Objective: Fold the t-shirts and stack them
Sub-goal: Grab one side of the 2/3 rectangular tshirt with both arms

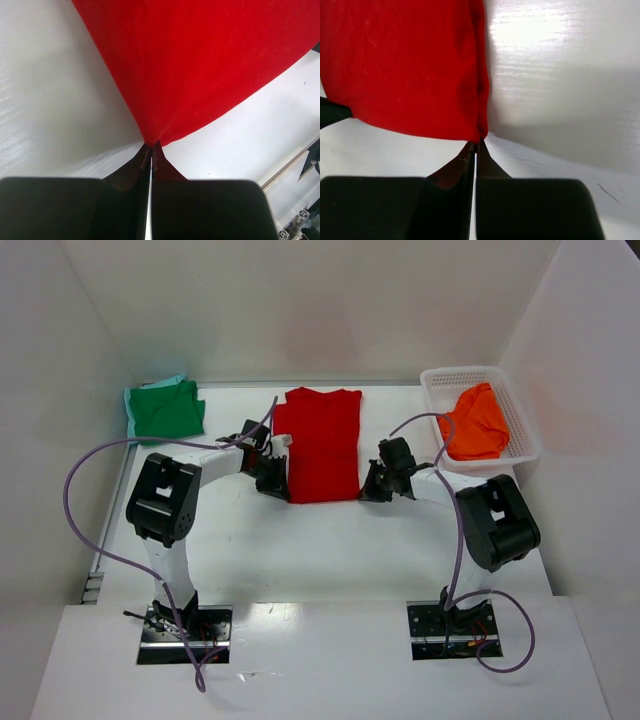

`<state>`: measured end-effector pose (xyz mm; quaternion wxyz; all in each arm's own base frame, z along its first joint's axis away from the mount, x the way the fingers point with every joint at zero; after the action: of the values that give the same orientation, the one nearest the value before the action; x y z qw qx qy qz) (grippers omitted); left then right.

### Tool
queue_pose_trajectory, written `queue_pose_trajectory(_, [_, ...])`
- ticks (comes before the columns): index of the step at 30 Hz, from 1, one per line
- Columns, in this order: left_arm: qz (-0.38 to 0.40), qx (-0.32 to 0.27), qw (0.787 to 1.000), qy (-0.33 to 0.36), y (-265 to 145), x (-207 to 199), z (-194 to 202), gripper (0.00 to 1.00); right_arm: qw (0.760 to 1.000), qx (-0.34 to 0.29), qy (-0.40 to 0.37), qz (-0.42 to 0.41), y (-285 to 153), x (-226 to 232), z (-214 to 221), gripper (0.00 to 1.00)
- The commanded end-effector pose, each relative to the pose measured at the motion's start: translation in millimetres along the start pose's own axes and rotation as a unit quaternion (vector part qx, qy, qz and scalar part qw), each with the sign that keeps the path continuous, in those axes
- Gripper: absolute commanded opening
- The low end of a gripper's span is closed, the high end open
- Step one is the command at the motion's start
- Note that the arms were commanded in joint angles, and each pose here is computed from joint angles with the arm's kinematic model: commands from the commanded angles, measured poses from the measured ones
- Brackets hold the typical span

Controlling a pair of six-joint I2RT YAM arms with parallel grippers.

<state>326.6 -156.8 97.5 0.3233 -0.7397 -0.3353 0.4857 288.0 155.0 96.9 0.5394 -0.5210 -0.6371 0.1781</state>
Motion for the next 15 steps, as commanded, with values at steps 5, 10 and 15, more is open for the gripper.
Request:
queue_pose_trajectory(5, [-0.006,0.018,1.000,-0.015,-16,-5,19,0.00,1.000,-0.019,-0.009,-0.012,-34,-3,14,0.00])
queue_pose_trajectory(10, [-0.015,0.015,0.999,-0.035,-28,-12,37,0.00,1.000,-0.007,-0.003,-0.024,-48,2,39,0.00])
queue_pose_trajectory(15, [-0.011,0.017,0.999,-0.045,-47,-25,55,0.00,0.999,0.002,0.002,-0.048,-63,14,56,0.00])
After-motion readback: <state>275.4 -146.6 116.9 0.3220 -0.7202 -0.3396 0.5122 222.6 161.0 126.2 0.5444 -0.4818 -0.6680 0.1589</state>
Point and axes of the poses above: each gripper's point midway between its finger pads, its own y axis out along the fingers, its own x axis along the line the jaws close on, z = x × y, the point moved 9 cm from there along -y, back along the fingers, and after that the axes turned 3 degrees about y, right-handed, at the moved point
